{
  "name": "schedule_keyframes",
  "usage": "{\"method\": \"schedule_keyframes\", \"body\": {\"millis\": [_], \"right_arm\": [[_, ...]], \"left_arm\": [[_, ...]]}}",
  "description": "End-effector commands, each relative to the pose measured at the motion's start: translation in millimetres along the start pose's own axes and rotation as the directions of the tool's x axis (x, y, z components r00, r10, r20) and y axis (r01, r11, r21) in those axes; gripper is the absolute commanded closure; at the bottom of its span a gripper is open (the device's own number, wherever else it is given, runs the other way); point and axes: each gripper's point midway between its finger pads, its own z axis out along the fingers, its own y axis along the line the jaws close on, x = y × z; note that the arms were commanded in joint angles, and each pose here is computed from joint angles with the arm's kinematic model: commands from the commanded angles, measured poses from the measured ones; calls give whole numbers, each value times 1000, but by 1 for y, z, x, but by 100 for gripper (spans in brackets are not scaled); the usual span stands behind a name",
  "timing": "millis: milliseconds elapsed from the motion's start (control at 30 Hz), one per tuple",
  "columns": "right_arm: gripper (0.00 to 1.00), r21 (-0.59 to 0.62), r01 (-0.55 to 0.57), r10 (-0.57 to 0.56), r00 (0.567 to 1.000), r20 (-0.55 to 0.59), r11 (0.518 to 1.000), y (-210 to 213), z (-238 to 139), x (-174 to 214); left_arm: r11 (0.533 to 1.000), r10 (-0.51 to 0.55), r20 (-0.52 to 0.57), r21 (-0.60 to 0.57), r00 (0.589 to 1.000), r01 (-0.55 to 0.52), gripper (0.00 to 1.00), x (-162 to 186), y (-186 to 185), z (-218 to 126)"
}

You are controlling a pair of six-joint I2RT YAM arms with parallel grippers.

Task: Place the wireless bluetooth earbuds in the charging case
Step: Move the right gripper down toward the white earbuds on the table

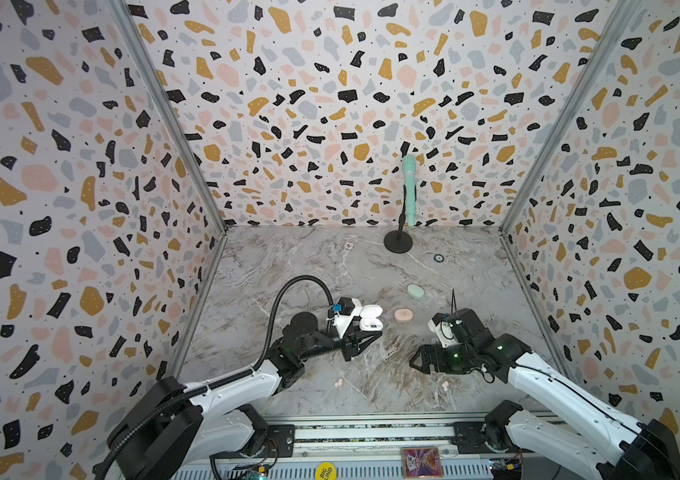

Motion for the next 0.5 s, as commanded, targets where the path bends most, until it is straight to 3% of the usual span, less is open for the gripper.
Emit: {"method": "schedule_keyframes", "body": {"millis": [0, 467], "right_arm": [[3, 10, -62, 61, 996, 66, 998, 2, 11, -11], [5, 80, -78, 77, 997, 13, 994, -23, 41, 1]], "left_arm": [[998, 32, 96, -57, 995, -26, 85, -21, 5, -10], [997, 45, 115, -73, 992, -37, 86, -21, 5, -17]]}}
